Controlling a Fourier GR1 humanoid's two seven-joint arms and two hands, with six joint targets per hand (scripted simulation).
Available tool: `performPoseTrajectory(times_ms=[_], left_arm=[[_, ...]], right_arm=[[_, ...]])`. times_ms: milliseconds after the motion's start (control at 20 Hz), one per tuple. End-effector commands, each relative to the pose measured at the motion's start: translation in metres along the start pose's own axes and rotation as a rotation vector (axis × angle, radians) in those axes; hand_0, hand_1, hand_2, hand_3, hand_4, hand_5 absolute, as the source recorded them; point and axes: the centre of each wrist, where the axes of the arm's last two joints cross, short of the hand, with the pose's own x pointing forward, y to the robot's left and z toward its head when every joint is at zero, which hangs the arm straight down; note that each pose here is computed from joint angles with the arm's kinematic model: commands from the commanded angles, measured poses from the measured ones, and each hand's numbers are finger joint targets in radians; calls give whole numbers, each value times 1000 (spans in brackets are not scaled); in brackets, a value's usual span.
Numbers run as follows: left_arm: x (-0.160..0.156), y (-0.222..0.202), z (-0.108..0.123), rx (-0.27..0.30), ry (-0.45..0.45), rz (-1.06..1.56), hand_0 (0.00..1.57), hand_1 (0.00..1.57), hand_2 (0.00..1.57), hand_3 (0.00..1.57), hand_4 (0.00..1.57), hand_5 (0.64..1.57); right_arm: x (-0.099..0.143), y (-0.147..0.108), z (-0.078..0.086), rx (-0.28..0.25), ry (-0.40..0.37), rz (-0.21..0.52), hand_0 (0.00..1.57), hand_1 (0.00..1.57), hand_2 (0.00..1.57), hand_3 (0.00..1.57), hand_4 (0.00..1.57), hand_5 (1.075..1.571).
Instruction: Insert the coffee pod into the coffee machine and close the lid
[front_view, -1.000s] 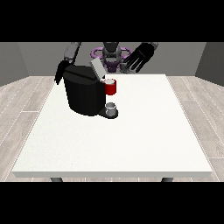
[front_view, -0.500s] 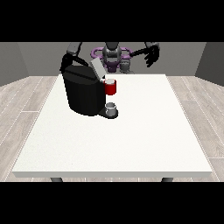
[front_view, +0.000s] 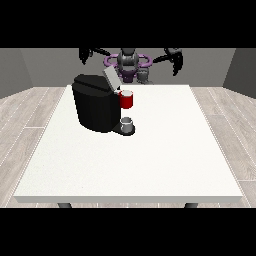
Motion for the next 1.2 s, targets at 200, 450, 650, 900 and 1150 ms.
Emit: performPoseTrajectory(times_ms=[200, 450, 650, 900, 1150], left_arm=[[21, -5, 2, -32, -40, 42, 0, 0, 0, 0, 411, 1571], [24, -4, 14, -14, -132, 27, 0, 0, 0, 0, 391, 1571], [33, -10, 18, -21, -157, 20, 0, 0, 0, 0, 356, 1571], [73, -18, 12, -22, -203, 5, 0, 0, 0, 0, 323, 1571], [81, -2, 29, 27, -236, 6, 0, 0, 0, 0, 371, 1571]], right_arm=[[23, -42, -21, -5, -78, 78, 0, 0, 0, 0, 0, 1571], [50, -40, -43, -26, -79, -7, 0, 0, 0, 0, 108, 1571], [71, -43, -59, -16, -66, -98, 0, 0, 0, 0, 83, 1571], [66, -43, -72, -36, -38, -124, 0, 0, 0, 0, 176, 1571], [92, -26, -85, 6, -65, -103, 0, 0, 0, 0, 0, 1571]])
